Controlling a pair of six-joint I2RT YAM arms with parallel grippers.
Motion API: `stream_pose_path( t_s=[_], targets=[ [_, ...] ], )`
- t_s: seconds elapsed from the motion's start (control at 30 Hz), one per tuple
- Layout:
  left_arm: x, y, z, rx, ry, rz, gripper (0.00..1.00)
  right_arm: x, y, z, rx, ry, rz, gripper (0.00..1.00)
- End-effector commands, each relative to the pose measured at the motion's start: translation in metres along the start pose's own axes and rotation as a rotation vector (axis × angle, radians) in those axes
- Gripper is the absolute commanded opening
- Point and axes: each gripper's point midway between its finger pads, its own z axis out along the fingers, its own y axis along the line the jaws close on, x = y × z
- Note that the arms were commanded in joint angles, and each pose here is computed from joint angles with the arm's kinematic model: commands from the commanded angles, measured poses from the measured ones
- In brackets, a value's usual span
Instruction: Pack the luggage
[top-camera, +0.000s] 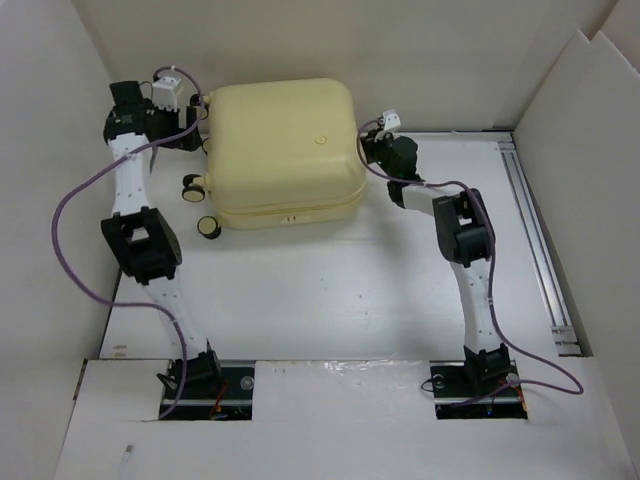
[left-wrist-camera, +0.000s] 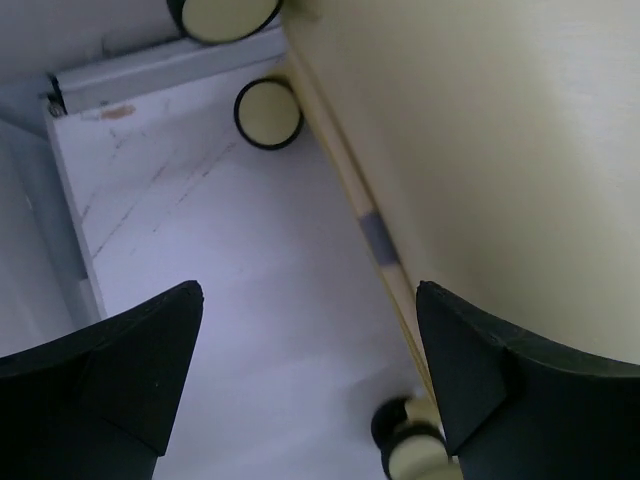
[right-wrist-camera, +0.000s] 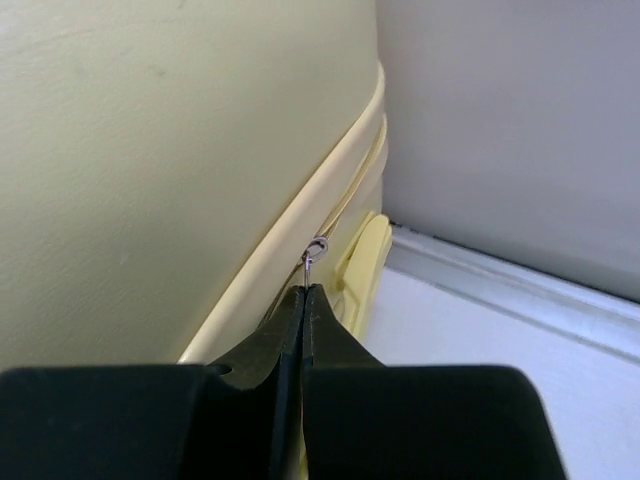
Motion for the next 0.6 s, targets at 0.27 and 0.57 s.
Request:
stream_pose_path(
  t_s=[0.27, 0.57],
  targets=[
    [0.067, -0.038, 0.12, 0.087, 0.202, 0.147, 0.83, -0.029, 0.244, -0.091, -0.498, -0.001, 0.04, 0.0],
    [0.05, -0.134, 0.118, 0.379, 0.12, 0.355, 0.82, 0.007, 0.38, -0.214, -0.755, 0.209, 0.088, 0.0]
  ],
)
